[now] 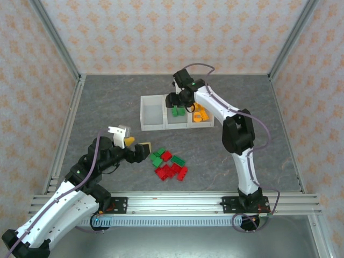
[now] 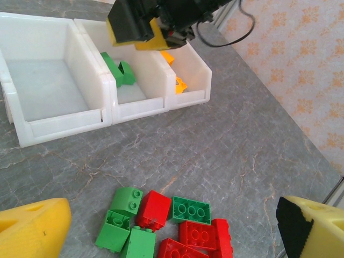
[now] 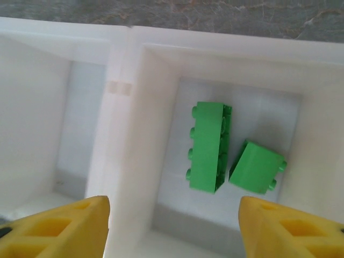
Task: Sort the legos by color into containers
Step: Place the lego in the container, then rotate the lego at the bottom-center of the table.
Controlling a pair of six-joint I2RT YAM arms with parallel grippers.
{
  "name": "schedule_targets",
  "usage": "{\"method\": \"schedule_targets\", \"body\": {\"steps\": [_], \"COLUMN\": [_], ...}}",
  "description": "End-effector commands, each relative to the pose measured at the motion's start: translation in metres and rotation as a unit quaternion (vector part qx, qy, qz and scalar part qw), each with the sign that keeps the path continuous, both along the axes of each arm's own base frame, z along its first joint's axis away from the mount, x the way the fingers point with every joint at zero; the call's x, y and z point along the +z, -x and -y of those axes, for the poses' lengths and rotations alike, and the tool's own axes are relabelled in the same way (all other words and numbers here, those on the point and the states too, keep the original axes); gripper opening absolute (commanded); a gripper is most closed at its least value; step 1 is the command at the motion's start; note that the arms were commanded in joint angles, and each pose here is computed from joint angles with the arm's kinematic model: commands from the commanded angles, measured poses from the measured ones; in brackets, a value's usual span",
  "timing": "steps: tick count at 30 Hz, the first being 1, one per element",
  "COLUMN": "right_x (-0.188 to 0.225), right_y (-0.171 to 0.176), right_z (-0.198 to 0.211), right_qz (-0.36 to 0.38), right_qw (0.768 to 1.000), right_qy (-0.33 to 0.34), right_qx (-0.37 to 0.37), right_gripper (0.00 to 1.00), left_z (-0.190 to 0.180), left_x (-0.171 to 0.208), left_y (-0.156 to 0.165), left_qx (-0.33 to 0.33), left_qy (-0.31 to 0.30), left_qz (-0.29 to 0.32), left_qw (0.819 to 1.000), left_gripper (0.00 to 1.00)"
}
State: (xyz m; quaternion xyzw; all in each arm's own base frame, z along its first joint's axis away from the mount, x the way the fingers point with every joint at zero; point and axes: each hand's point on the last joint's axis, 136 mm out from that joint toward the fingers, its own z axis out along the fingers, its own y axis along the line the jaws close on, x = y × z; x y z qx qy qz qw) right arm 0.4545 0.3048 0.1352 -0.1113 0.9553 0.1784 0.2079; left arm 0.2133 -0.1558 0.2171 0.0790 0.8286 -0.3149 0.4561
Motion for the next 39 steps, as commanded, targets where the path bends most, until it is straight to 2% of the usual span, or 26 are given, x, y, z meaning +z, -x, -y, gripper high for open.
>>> {"method": "schedule_targets", "body": {"steps": [1, 4, 8, 14, 17, 26, 34, 39], "right_x": [0.059, 0.059, 0.033, -0.005, -0.017, -0.039, -0.079, -0.089], "right_y": [0.029, 0.061, 0.113, 0.189, 0.213, 0.239, 0.244, 0.246], "right_z": [0.003, 0.005, 0.021, 0.031, 0.028, -0.001, 0.007, 0.005], "right_qz": [0.048, 0.069, 0.072, 0.04, 0.026, 0.0, -0.038, -0.052], "right_qw": [0.998, 0.993, 0.983, 0.98, 0.98, 0.982, 0.971, 0.973], "right_qy": [0.011, 0.049, 0.101, 0.097, 0.094, 0.078, 0.148, 0.143], "right_qx": [0.036, 0.088, 0.137, 0.172, 0.173, 0.172, 0.184, 0.174], "right_gripper": [0.63, 0.63, 0.61, 0.6, 0.6, 0.62, 0.62, 0.63], "left_z": [0.0, 0.0, 0.0, 0.001, -0.001, -0.009, -0.016, -0.019], "left_x": [0.009, 0.01, 0.012, 0.016, 0.024, 0.034, 0.033, 0.033], "left_y": [0.0, 0.001, 0.001, 0.004, 0.007, 0.009, 0.005, 0.004], "left_qx": [-0.001, 0.0, 0.0, -0.009, -0.009, 0.01, 0.03, 0.04], "left_qy": [0.005, 0.005, 0.008, 0.012, 0.021, 0.031, 0.022, 0.02], "left_qz": [0.015, 0.017, 0.022, 0.028, 0.043, 0.069, 0.068, 0.07], "left_qw": [1.0, 1.0, 1.0, 0.999, 0.999, 0.997, 0.997, 0.997], "left_gripper": [0.99, 0.99, 0.99, 0.99, 0.99, 0.99, 0.99, 0.99]}}
